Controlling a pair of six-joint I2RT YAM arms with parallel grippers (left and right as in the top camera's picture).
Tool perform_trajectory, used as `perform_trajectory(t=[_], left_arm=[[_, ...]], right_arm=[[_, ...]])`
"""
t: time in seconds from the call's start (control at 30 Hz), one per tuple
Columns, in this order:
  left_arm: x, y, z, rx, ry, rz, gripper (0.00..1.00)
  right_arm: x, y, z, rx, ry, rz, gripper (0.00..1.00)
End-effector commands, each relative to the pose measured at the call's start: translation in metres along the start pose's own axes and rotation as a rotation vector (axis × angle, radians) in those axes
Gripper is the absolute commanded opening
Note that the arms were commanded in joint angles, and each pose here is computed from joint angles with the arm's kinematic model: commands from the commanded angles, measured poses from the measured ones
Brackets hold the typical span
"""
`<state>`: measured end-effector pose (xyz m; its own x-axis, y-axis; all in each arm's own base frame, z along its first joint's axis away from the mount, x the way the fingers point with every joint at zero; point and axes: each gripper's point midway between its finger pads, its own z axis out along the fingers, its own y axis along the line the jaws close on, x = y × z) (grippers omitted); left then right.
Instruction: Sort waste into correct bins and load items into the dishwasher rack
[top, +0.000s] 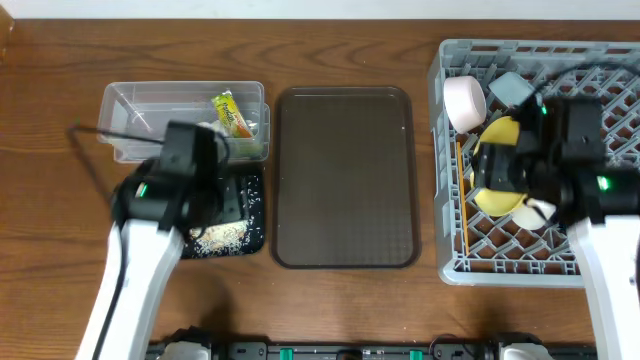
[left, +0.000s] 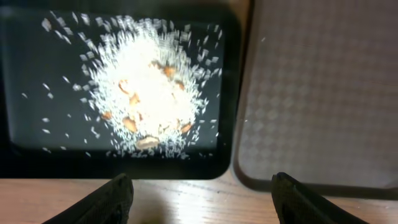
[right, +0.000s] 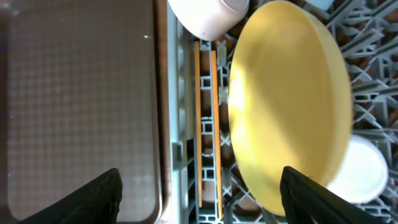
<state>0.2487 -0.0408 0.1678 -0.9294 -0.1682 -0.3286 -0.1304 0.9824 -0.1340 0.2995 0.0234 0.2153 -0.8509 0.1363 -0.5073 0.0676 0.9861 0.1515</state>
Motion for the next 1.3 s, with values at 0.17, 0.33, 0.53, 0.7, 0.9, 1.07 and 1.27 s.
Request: perform_trajectory(t=[0.17,0.33,0.53,0.7,0.9,1.07,1.27], left_arm=[[0.006,0.011,-0.059,0.048,-0.361,0.013,0.83],[0.010,0.014,-0.064,0.060,-0.443,0.010,0.91],[0.013,0.015,-0.063,0.056,-0.432,0.011,0.92],[0.013,0.015,-0.063,0.056,-0.430,0.011,0.92],[0.013,0.015,-0.063,0.056,-0.430,0.011,0.93],[0.013,0.015,-0.063,0.056,-0.430,0.011,0.93],[0.013,0.015,-0.063,0.055,-0.430,0.011,0.93]], right_arm=[[0.031,-0.026,-0.024,0.099,-0.203,0.016,0.99],[0.052,-0.032,-0.034,0.109,-0.255,0.017,0.99],[0.075,-0.036,-0.035,0.121,-0.190,0.018,0.99],[0.085,-0.038,-0.033,0.129,-0.149,0.017,0.99],[0.085,-0.038,-0.033,0.129,-0.149,0.017,0.99],[0.086,-0.038,-0.033,0.129,-0.144,0.018,0.99],[0.084,-0.033,-0.039,0.108,-0.184,0.001,0.99]])
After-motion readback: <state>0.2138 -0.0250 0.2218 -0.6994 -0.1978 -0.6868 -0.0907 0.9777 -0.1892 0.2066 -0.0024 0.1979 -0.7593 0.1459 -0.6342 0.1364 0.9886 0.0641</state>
